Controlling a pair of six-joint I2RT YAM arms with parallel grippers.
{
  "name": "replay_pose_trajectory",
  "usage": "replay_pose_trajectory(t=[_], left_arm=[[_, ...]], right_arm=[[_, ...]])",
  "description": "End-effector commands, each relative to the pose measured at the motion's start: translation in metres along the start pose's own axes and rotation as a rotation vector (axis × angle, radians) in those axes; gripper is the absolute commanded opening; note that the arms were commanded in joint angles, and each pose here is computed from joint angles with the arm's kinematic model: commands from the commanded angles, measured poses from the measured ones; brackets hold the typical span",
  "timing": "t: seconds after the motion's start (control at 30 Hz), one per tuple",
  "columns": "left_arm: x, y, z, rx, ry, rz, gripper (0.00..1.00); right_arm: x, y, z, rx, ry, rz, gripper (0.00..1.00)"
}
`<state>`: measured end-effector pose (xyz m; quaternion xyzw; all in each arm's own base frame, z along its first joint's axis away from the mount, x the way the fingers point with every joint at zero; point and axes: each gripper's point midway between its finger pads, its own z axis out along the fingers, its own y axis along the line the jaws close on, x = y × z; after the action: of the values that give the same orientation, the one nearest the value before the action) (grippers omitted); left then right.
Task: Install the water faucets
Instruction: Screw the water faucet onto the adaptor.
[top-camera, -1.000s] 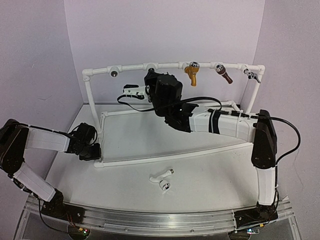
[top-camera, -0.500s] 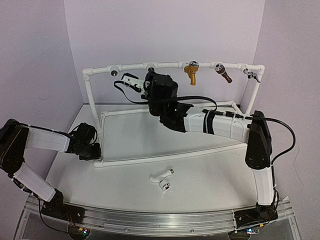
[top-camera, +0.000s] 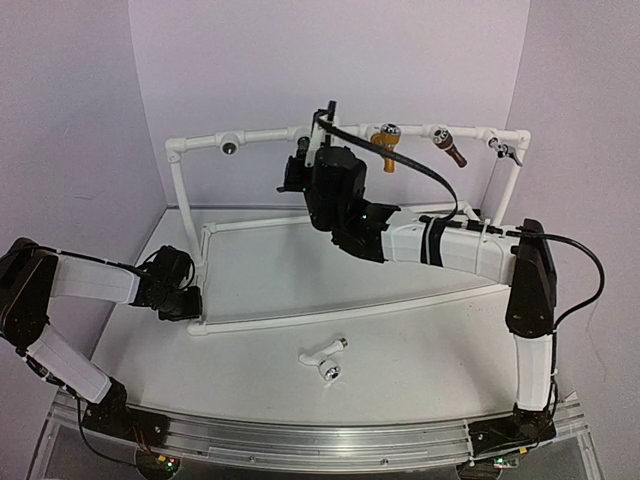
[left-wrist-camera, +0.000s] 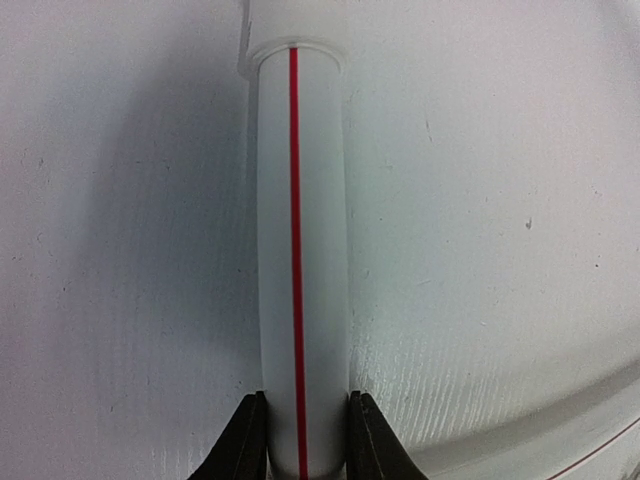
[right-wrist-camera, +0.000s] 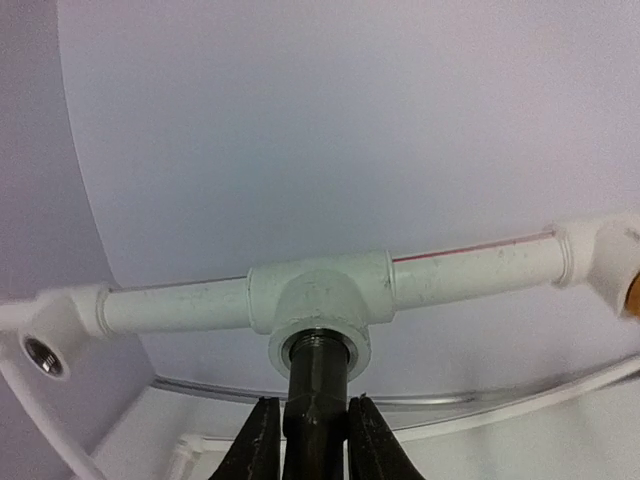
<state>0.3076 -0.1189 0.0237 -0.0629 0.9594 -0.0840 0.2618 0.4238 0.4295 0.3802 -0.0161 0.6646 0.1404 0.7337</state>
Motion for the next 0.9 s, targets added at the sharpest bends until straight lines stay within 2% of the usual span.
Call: replay_pose_trajectory(t=[0.0,0.07,0.23,0.4,0.47,0.5,0.6,0.77,0.87], left_arm=[[0.014,-0.057,-0.006,0.258,0.058,0.077,0.00],[0.014,-0.057,-0.006,0.259,0.057,0.077,0.00],[0.013,-0.057,-0.006,0.261,0.055,0.076,0.00],[0.014,-0.057,-0.006,0.261,0.056,0.077,0.00],[0.013,-0.057,-0.006,0.260,0.054,0.077,0.00],[0.013,-0.057,-0.006,0.260,0.054,0.077,0.00],[0.014,-0.057,-0.006,0.260,0.058,0.078,0.00],[0.014,-0.058,-0.005,0.260,0.062,0.078,0.00],[0.014,-0.058,-0.004,0.259,0.065,0.080,0.00]], right_arm=[[-0.019,-0.020,0.000,-0.036,-0.013,0.761,0.00],[-0.018,-0.016,-0.001,-0.085,-0.014,0.932,0.00],[-0.031,-0.010,-0.005,-0.188,-0.054,1.241,0.00],[-0.039,-0.004,-0.010,-0.273,-0.057,1.342,0.00],[-0.044,0.000,-0.014,-0.324,-0.067,1.316,0.01],[-0.049,0.002,-0.016,-0.344,-0.081,1.260,0.06],[-0.057,0.006,-0.025,-0.378,-0.087,1.068,0.30],[-0.053,-0.007,-0.043,-0.333,-0.057,0.810,0.64],[-0.054,-0.008,-0.053,-0.343,-0.020,0.651,0.72]])
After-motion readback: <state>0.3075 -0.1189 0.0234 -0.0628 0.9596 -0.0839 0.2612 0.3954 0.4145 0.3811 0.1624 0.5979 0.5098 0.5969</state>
